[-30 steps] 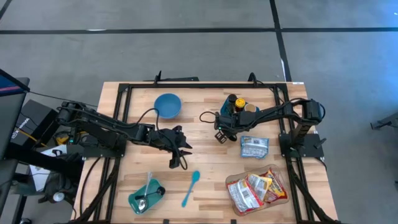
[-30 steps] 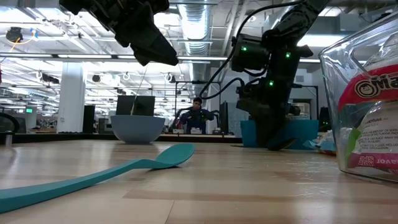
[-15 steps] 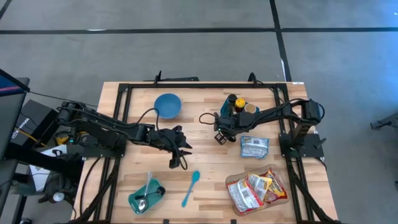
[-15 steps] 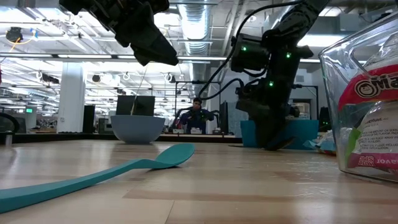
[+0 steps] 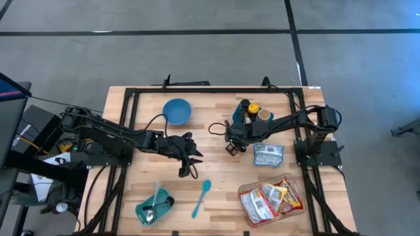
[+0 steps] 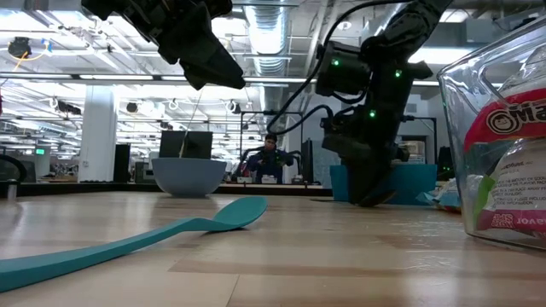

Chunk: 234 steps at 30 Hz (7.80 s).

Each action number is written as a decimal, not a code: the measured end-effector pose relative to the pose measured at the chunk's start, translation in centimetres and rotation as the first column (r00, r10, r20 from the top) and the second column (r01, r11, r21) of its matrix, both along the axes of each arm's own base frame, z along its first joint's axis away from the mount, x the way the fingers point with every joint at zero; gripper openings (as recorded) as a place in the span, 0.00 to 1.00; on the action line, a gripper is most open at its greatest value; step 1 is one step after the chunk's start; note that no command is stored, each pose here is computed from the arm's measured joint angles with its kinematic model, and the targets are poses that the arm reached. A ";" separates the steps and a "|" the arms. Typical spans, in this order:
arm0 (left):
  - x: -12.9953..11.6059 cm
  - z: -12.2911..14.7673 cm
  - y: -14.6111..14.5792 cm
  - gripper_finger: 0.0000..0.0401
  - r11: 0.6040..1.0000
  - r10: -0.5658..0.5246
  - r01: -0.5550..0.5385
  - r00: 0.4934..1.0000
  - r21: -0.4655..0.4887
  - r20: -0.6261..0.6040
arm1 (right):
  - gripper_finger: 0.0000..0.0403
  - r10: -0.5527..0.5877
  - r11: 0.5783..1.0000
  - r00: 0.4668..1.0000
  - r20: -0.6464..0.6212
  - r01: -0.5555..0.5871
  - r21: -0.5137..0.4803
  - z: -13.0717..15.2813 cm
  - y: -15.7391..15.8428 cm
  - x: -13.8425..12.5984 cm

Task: Pick & Place Food Item
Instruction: Put the black spoon into the green bin

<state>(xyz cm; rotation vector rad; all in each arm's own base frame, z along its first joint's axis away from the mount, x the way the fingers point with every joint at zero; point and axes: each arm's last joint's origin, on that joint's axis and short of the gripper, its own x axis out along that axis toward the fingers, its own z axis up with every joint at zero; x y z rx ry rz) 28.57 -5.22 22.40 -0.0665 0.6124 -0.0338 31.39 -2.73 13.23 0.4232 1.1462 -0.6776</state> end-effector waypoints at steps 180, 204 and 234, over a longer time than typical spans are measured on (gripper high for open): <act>0.1 0.1 0.0 0.28 1.000 0.005 -0.005 1.000 0.001 0.018 | 0.07 -0.196 0.981 0.975 0.105 0.196 0.010 -0.8 0.5 -0.2; 0.1 0.1 0.0 0.28 1.000 0.006 -0.006 1.000 0.001 0.018 | 0.03 -0.153 0.987 0.985 0.075 0.156 -0.037 -0.8 0.3 -0.4; 0.1 0.2 0.7 0.28 0.959 0.282 -0.283 0.958 0.022 0.055 | 0.02 -0.010 0.949 0.994 0.106 0.043 -0.313 2.1 4.6 1.3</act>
